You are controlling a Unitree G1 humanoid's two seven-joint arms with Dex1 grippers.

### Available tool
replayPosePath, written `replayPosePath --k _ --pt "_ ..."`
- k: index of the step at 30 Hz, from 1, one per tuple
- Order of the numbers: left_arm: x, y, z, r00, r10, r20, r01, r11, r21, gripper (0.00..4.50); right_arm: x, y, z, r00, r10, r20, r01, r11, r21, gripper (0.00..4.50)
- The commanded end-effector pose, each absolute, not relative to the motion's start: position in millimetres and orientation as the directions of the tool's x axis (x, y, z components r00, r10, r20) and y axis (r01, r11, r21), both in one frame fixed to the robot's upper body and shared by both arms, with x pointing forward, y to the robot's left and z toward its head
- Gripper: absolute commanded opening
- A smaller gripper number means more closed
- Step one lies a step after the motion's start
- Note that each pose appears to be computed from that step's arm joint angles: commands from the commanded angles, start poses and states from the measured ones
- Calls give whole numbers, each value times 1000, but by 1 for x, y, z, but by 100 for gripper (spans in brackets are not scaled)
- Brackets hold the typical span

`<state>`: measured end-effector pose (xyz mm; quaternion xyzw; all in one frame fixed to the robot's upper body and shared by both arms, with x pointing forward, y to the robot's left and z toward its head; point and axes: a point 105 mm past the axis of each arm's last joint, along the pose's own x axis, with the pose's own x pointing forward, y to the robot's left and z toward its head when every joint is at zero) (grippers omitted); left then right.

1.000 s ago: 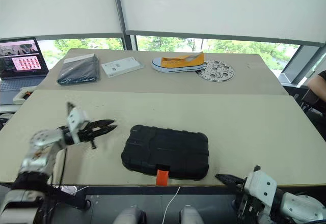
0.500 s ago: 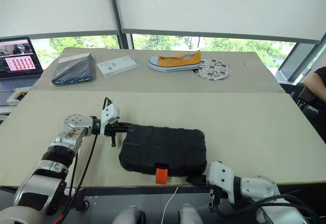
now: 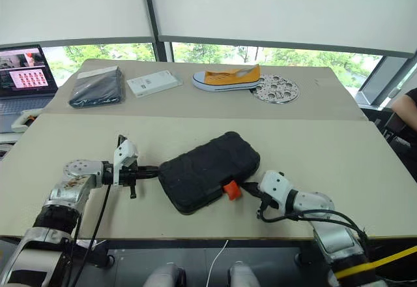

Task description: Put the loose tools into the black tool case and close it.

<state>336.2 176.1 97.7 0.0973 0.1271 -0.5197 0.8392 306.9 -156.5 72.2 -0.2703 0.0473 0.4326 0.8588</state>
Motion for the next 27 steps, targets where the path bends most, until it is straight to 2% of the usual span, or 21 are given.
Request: replayPosePath --k 1,3,5,6,9,12,16,18,22,27 --pt "335 196 123 465 -836 -290 872 489 -12 8 312 -166 88 656 710 -254 -727 504 -468 0" --pt "337 209 134 479 -825 -301 856 515 -49 8 309 -171 89 665 706 -244 -720 520 -459 0" --pt "337 204 150 443 -853 -277 876 477 -70 8 301 -174 87 660 707 -253 -730 526 -437 0" --pt "337 197 160 416 -874 -253 892 446 -75 8 296 -176 86 657 709 -257 -734 525 -431 0" --pt "331 145 188 241 -958 -157 964 255 -79 8 277 -177 90 648 724 -237 -743 534 -402 0" --pt "325 111 186 119 -982 -146 986 134 -100 8 264 -167 99 635 751 -181 -751 546 -371 0" --pt "335 80 159 100 -968 -228 994 107 -18 8 254 -158 101 629 762 -155 -750 542 -380 0" --pt "344 60 140 140 -962 -234 989 149 -22 8 253 -155 106 636 761 -130 -738 551 -390 0" --pt "337 55 83 116 -906 -408 992 129 -4 8 252 -140 109 614 779 -126 -735 506 -451 0" --pt "335 57 75 134 -900 -415 986 163 -33 8 258 -118 105 584 803 -118 -756 485 -438 0"
